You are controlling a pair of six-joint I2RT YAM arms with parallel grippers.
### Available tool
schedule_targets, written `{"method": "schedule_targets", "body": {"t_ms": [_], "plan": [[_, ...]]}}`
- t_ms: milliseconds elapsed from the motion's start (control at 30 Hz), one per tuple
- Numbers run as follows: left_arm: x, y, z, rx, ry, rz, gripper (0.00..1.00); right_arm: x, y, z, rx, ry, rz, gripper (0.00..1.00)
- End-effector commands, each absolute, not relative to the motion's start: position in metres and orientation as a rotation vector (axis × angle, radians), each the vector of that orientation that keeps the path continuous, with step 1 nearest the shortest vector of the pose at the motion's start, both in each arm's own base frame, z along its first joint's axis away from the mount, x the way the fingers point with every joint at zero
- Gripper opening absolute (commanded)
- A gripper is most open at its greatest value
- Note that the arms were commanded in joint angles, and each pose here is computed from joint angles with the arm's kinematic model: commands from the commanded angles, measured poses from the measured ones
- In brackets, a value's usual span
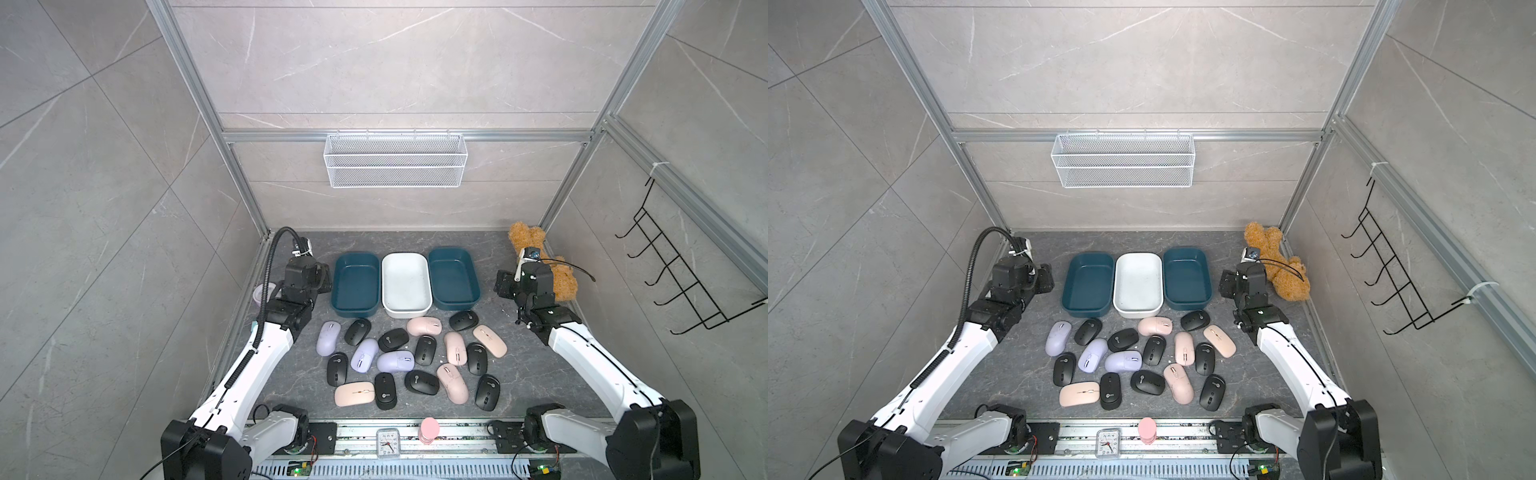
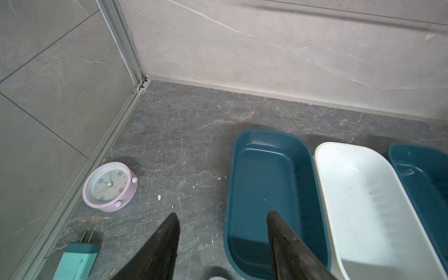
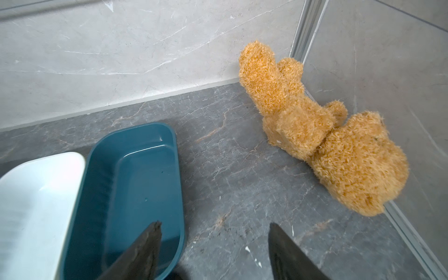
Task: Place the mice by color into the storage box
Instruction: Pick up the mouse from the center of the board.
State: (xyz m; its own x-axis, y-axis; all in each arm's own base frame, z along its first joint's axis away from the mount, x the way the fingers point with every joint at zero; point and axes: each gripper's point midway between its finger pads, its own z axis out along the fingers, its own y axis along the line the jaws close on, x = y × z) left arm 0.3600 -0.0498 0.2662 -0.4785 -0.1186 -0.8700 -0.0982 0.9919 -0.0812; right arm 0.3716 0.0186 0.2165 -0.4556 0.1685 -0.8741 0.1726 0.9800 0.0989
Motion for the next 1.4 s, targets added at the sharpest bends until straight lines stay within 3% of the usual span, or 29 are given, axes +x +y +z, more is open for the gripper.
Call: {"method": "schedule_targets", "body": {"t_ms": [0, 133, 533, 1000, 1367], "plan": [[0.334, -0.051, 0.256, -0.143, 2.234, -0.03, 0.61, 0.354, 0.022, 0.224, 0.274, 2.104, 0.028, 0.71], [0.322, -0.06, 0.265, -0.047, 2.244, -0.081, 0.62, 0.337, 0.03, 0.226, 0.272, 2.114, 0.065, 0.71], [0.323, -0.075, 0.221, 0.014, 2.233, -0.171, 0.62, 0.309, 0.066, 0.221, 0.167, 2.206, 0.105, 0.66], [0.338, -0.083, 0.21, -0.001, 2.314, -0.182, 0.62, 0.242, 0.109, 0.168, 0.044, 2.436, 0.133, 0.6], [0.335, -0.08, 0.193, 0.018, 2.325, -0.153, 0.62, 0.189, 0.154, 0.118, -0.18, 2.607, 0.051, 0.61]]}}
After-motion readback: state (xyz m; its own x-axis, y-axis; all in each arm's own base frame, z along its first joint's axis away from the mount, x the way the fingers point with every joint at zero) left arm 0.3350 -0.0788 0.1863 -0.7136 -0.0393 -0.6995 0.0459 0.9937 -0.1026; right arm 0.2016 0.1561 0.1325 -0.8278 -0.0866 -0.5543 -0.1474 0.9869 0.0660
